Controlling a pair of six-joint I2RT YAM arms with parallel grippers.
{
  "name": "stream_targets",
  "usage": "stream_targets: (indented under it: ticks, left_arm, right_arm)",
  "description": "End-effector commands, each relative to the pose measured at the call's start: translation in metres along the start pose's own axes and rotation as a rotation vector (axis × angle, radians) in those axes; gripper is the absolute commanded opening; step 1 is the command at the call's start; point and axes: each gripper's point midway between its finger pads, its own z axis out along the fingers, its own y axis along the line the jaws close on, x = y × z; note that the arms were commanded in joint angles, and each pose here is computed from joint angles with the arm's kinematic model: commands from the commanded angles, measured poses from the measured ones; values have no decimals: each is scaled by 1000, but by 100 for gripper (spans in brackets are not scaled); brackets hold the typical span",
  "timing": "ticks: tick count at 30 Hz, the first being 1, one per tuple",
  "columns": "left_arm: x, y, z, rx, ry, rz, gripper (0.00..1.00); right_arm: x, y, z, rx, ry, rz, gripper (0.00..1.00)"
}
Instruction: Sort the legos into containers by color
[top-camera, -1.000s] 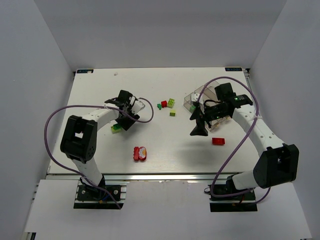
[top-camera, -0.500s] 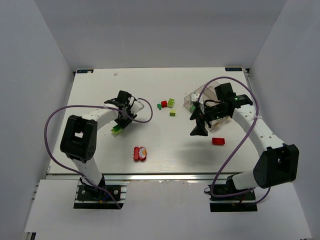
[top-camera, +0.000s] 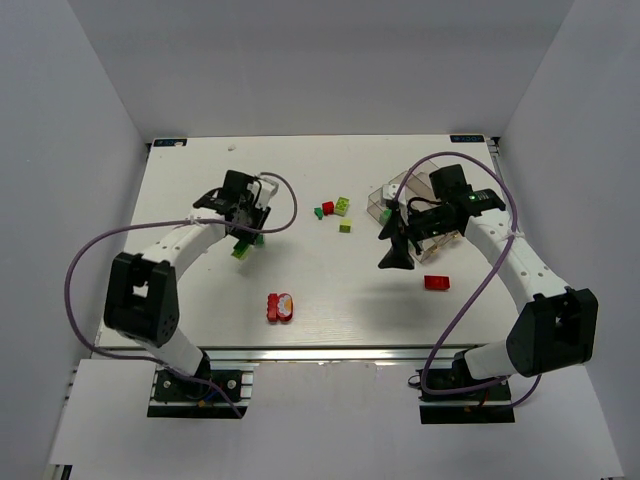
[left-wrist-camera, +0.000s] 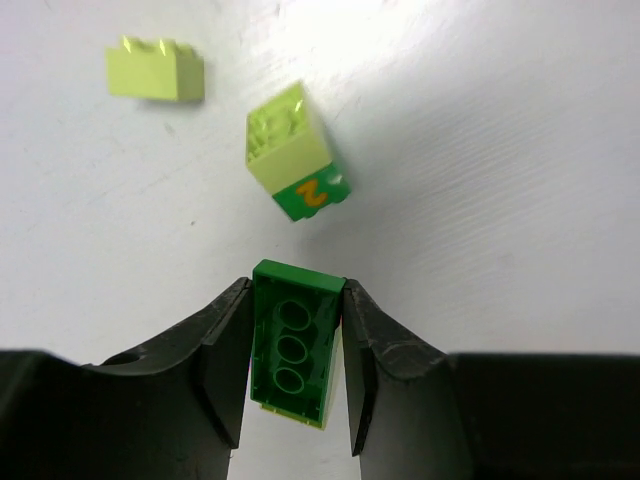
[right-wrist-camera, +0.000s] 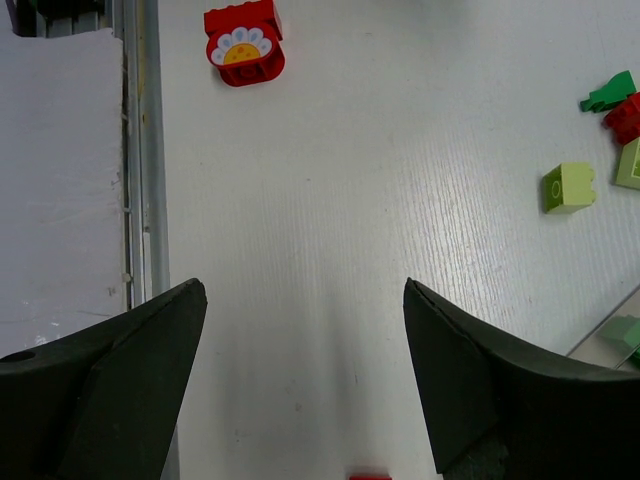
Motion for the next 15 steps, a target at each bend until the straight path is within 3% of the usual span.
stream_targets:
  ticks: [1, 5, 10, 15]
  left_arm:
    - [-66, -9, -52, 74, -267, -191, 0]
    - [-98, -28, -96, 202, -447, -312, 0]
    - [-134, -49, -145, 385, -655, -461, 0]
    - [-149, -67, -169, 560, -751, -591, 0]
  right_arm:
    - [-26, -1, -4, 17, -55, -39, 84]
    - [-36, 2, 9, 6, -54, -10, 75]
    - [-71, -1, 22, -12, -158, 203, 60]
    - [-108, -5, 25, -58, -245, 430, 64]
